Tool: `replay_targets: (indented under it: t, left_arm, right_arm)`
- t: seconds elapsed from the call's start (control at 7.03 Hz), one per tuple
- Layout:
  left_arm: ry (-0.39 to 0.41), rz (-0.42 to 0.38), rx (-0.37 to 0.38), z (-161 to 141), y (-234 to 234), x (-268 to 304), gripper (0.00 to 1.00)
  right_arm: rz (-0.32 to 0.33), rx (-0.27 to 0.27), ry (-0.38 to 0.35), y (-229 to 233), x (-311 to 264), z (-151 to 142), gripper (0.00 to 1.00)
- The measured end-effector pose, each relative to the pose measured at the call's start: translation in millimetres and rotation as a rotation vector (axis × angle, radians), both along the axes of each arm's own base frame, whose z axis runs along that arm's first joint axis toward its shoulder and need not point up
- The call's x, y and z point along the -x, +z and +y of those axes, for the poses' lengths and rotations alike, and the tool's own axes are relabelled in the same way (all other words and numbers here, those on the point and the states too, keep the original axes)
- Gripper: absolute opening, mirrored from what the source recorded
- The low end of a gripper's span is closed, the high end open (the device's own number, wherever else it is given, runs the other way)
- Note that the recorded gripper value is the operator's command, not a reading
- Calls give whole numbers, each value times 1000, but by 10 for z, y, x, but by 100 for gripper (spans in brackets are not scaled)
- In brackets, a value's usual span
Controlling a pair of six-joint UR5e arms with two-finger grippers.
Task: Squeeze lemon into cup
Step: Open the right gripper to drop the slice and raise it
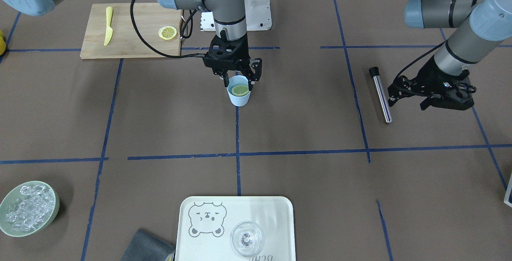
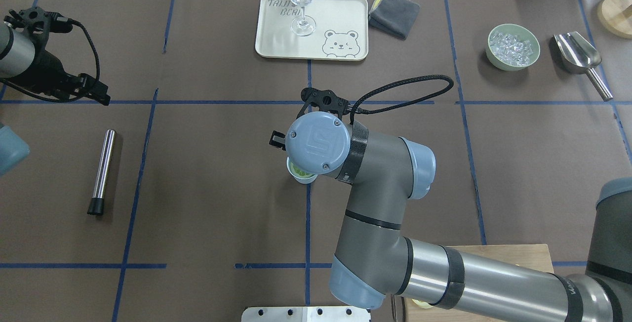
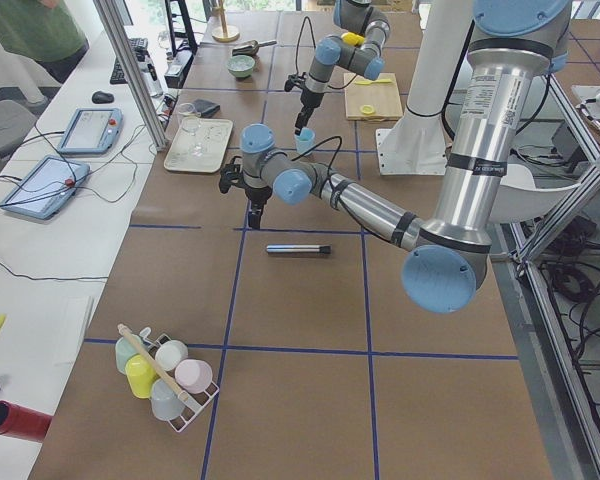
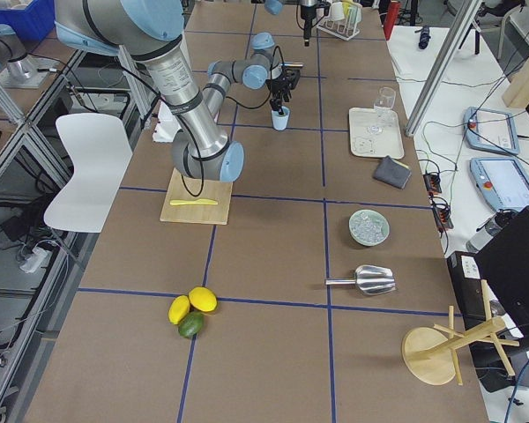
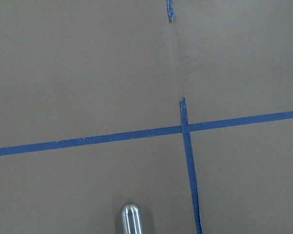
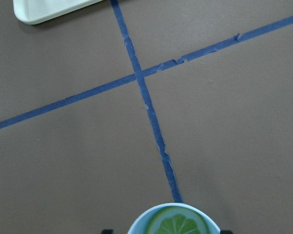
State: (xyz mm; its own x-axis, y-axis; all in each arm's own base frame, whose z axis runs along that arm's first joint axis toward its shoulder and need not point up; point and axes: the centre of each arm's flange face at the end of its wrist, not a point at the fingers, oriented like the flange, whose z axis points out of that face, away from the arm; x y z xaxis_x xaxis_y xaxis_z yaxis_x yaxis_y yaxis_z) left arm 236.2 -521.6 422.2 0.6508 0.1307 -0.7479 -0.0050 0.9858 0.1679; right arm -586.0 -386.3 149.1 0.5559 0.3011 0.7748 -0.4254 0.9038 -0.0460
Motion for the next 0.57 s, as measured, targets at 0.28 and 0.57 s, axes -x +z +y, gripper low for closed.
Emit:
replay_targets:
  t: [0.28, 0.57]
  left_arm:
    - [0, 0, 0, -1, 2, 0, 100]
    - [3, -2, 3, -2, 30, -24, 100]
  right_arm:
    - [-2, -1, 0, -6, -7, 1, 100]
    - [11, -2, -7, -26, -61, 3, 100]
